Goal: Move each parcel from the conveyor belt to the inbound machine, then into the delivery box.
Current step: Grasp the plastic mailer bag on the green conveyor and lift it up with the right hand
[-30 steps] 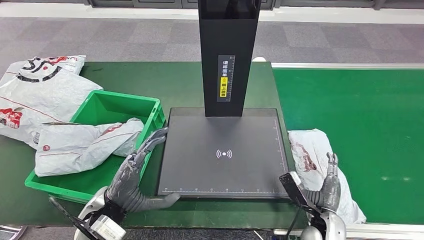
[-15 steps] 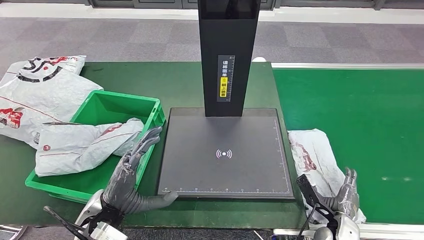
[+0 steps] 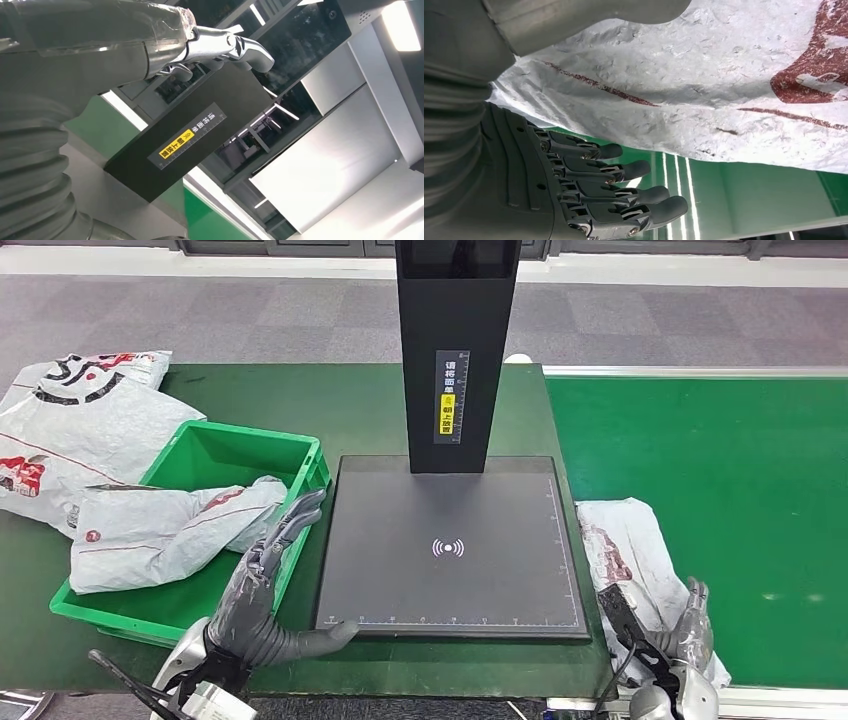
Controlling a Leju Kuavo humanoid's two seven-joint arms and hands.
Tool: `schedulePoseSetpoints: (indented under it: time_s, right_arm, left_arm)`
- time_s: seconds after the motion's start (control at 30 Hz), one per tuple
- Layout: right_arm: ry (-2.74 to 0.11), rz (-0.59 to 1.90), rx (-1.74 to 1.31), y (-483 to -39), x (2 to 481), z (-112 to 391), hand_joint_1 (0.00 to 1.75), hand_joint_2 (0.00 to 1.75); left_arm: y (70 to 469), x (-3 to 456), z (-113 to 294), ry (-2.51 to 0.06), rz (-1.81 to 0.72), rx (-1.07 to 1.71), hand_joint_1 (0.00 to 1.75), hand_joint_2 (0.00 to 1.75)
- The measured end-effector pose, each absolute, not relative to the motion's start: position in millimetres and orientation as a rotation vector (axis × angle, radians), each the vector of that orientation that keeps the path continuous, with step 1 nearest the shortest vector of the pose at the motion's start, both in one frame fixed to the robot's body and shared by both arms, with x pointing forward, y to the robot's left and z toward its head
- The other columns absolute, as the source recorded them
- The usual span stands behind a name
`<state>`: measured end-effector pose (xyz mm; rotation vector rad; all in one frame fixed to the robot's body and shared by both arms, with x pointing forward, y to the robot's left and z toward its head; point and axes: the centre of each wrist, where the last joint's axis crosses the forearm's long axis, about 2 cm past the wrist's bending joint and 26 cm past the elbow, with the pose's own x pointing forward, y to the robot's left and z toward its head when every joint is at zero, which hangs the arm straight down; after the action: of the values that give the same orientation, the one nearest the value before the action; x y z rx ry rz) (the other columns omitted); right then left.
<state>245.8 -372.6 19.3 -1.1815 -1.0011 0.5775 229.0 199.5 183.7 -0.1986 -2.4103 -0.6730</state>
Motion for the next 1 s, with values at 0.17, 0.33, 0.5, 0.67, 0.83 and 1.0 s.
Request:
schedulePoseSetpoints:
  time_s: [0.17, 0.33, 0.5, 0.67, 0.83, 1.0]
  right_arm:
    - [-1.063, 0.543, -1.05, -373, 247, 17, 0.0, 1.75]
    - [-1.106, 0.499, -0.842, -371, 251, 16, 0.0, 1.75]
    - [-1.09, 0.494, -0.693, -373, 262, 22, 0.0, 1.75]
    - [-1.065, 0.518, -0.674, -375, 272, 30, 0.0, 1.75]
    - [-1.065, 0.537, -0.686, -378, 279, 35, 0.0, 1.75]
    - [-1.06, 0.55, -0.695, -379, 282, 37, 0.0, 1.75]
  left_arm:
    - [199, 229, 184, -2.407, -0.679, -0.206, 0.0, 1.75]
    - [199, 232, 185, -2.407, -0.692, -0.207, 0.0, 1.75]
    - [198, 238, 187, -2.405, -0.712, -0.2, 0.0, 1.75]
    - [198, 240, 188, -2.393, -0.725, -0.188, 0.0, 1.75]
    - [198, 240, 188, -2.388, -0.727, -0.186, 0.0, 1.75]
    - [198, 241, 188, -2.387, -0.729, -0.187, 0.0, 1.75]
